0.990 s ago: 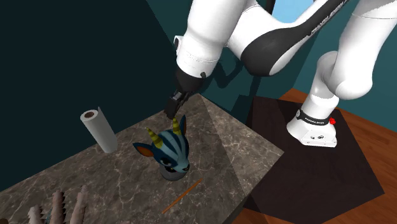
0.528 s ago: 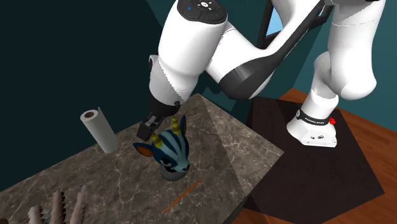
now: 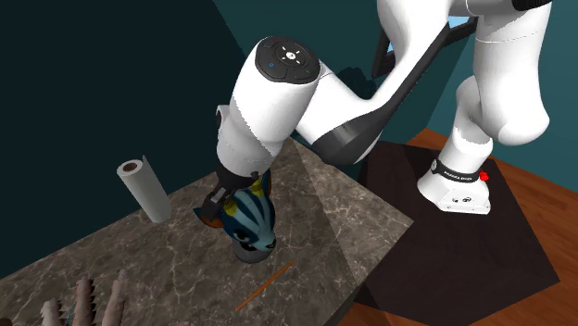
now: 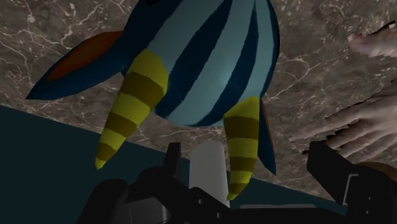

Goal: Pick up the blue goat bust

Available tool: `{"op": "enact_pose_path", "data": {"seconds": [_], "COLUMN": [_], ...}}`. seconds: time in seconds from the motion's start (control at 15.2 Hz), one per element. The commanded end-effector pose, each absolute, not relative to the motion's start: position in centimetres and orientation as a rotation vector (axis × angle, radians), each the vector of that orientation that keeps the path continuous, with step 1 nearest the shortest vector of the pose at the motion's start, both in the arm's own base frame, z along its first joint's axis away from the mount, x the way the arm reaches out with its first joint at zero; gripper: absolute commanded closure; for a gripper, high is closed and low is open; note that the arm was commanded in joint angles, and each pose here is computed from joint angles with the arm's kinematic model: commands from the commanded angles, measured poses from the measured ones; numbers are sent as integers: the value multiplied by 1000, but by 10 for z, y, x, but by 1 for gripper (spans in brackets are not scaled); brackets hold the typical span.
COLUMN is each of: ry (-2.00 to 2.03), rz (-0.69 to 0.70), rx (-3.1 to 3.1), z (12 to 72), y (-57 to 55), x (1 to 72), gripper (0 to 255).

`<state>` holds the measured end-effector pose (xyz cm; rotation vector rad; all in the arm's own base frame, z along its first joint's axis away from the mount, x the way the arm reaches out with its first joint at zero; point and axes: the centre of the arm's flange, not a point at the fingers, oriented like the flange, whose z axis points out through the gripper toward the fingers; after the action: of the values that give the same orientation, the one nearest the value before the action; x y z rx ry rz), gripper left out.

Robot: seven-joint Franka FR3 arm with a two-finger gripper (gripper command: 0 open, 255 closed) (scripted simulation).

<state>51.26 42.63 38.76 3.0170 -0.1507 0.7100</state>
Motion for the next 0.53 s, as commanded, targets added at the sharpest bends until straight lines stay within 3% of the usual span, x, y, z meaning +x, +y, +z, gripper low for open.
{"op": "enact_pose_path", "data": {"seconds": [0.0, 0.07, 0.46], "ry": [-151, -151, -151], "rz": [710, 710, 710], "rx": [3017, 3017, 3017], "z": [383, 383, 383], "y": [426, 425, 426], "x": [513, 513, 513], "gripper": [0, 255, 255]}}
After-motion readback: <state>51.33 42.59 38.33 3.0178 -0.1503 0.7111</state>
